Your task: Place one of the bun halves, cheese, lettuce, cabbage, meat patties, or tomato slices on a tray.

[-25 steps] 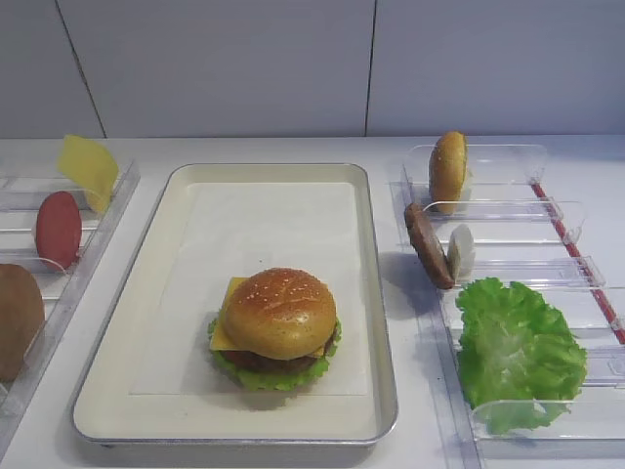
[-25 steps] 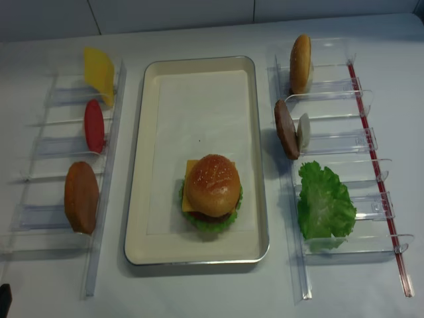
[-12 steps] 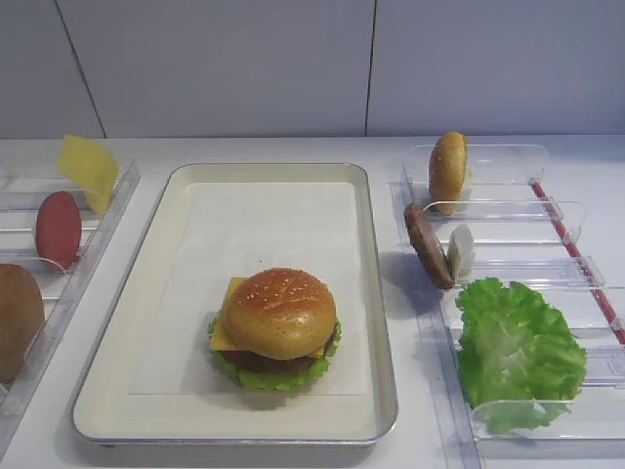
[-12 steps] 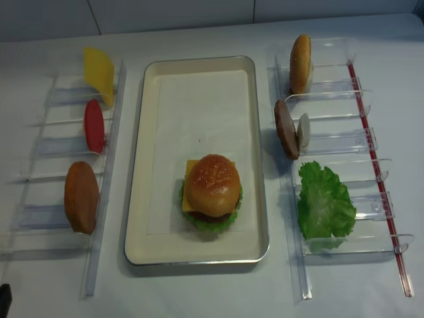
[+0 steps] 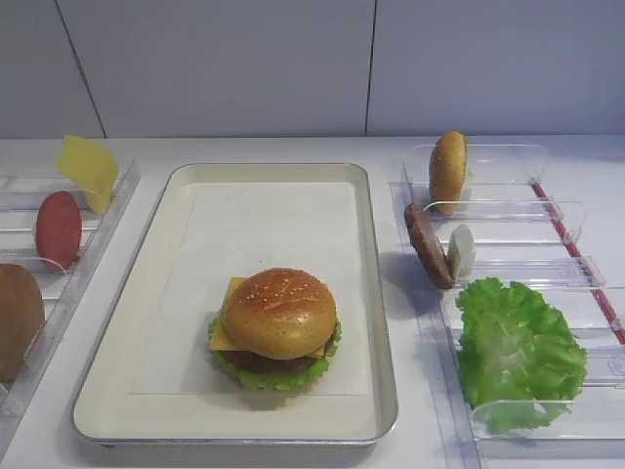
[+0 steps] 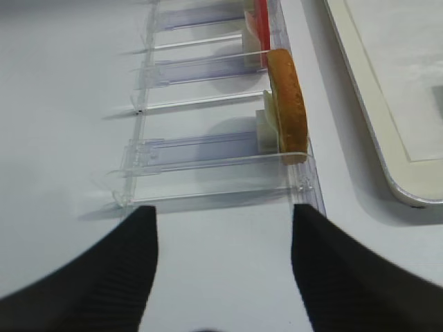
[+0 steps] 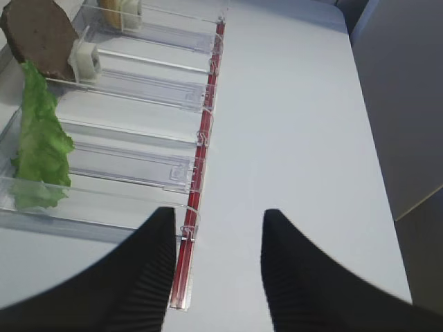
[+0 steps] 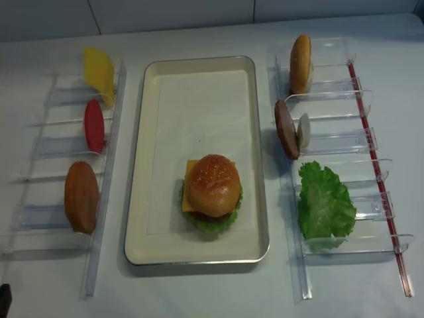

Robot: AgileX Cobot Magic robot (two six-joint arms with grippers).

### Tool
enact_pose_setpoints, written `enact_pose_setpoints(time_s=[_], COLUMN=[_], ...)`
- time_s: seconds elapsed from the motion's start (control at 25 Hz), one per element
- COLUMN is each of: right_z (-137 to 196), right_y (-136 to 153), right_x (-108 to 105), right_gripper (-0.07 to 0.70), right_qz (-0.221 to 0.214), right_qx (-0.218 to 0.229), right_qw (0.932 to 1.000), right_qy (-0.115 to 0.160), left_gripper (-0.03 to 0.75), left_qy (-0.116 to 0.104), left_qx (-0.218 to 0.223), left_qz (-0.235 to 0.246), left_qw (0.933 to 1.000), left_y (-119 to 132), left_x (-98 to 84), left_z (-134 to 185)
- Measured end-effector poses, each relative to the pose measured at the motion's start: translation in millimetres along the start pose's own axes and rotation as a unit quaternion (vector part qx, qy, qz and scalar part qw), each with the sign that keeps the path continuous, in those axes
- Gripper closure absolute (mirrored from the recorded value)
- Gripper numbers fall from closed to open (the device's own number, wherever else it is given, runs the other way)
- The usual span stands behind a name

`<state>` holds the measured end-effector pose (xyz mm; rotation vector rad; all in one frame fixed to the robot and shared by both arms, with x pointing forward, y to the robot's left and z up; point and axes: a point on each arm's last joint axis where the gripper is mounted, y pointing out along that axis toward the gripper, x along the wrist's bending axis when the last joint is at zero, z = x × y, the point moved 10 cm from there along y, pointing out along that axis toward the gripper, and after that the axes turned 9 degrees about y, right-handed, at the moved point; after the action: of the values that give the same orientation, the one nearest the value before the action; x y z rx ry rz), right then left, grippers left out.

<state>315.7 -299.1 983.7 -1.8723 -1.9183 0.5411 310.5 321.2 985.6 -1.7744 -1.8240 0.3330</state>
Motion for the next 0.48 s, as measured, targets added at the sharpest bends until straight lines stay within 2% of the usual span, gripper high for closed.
enact_pose_setpoints(time_s=[0.48], right_z=[0.0], right_y=[0.0], right_x=[0.0], right_gripper=[0.408], right_qz=[0.000], right_qx=[0.000], right_qw=[1.0000], right_qy=[0.000], left_gripper=[0.301], left_qy=[0.000], left_qx=[0.000], left_qz=[0.000], left_qw=[1.0000], left_y=[0.0], left_x=[0.0], left_z=[0.0])
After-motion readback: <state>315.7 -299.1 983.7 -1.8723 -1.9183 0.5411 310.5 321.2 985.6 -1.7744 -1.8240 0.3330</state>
